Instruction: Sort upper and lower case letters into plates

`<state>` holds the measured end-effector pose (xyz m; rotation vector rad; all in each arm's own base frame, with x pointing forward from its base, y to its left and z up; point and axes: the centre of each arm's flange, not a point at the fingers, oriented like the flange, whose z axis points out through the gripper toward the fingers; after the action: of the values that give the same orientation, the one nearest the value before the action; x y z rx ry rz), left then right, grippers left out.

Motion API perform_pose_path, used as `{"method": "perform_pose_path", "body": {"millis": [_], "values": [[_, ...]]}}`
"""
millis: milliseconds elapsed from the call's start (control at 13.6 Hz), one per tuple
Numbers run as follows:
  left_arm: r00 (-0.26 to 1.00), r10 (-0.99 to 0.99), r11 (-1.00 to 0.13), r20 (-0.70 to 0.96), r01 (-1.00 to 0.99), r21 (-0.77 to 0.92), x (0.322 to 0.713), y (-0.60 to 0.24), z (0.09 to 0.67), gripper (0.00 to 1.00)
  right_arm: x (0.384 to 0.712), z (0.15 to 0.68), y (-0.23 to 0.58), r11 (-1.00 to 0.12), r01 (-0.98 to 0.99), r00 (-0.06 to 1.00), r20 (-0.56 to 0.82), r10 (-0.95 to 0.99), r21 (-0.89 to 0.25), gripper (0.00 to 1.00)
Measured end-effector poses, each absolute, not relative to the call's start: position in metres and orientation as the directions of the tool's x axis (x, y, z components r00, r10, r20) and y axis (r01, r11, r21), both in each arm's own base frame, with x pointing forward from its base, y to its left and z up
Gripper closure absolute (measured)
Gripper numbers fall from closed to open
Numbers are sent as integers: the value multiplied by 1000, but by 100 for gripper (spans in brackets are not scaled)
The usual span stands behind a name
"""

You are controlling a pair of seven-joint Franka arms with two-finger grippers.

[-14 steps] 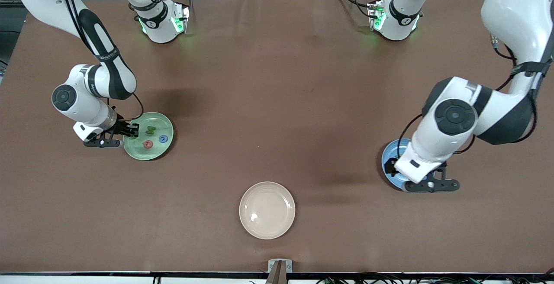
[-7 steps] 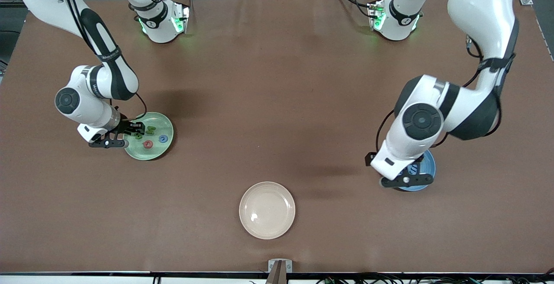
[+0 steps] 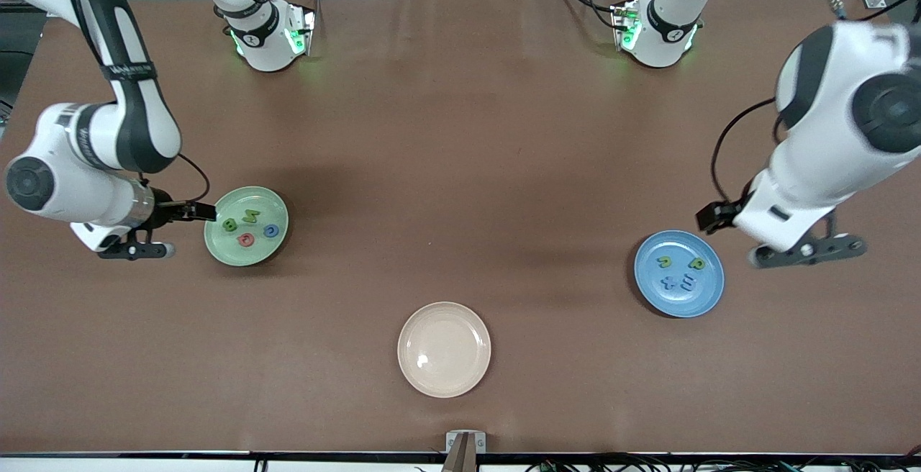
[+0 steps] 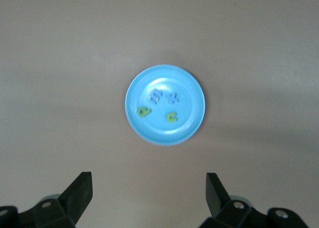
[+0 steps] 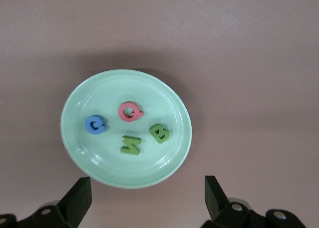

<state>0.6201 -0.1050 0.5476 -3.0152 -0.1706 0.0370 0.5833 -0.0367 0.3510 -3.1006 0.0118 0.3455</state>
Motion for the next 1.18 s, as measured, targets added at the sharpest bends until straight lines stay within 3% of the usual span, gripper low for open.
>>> {"method": "perform_pose_path", "body": {"millis": [442,736,1178], "values": [[999,50,-996,-5,49,-76,560,-54,617,0,606,489,-48,-999,-38,976,-214,-34,-14,0],[999,50,-996,-8,50,-71,529,-55,629,0,614,510,-54,-999,-42,983,-177,-43,4,0],[999,26,-998,-24,24,-56,518,-61,631,0,624,520,-55,-999,-46,988,-148,-46,9,0]]}}
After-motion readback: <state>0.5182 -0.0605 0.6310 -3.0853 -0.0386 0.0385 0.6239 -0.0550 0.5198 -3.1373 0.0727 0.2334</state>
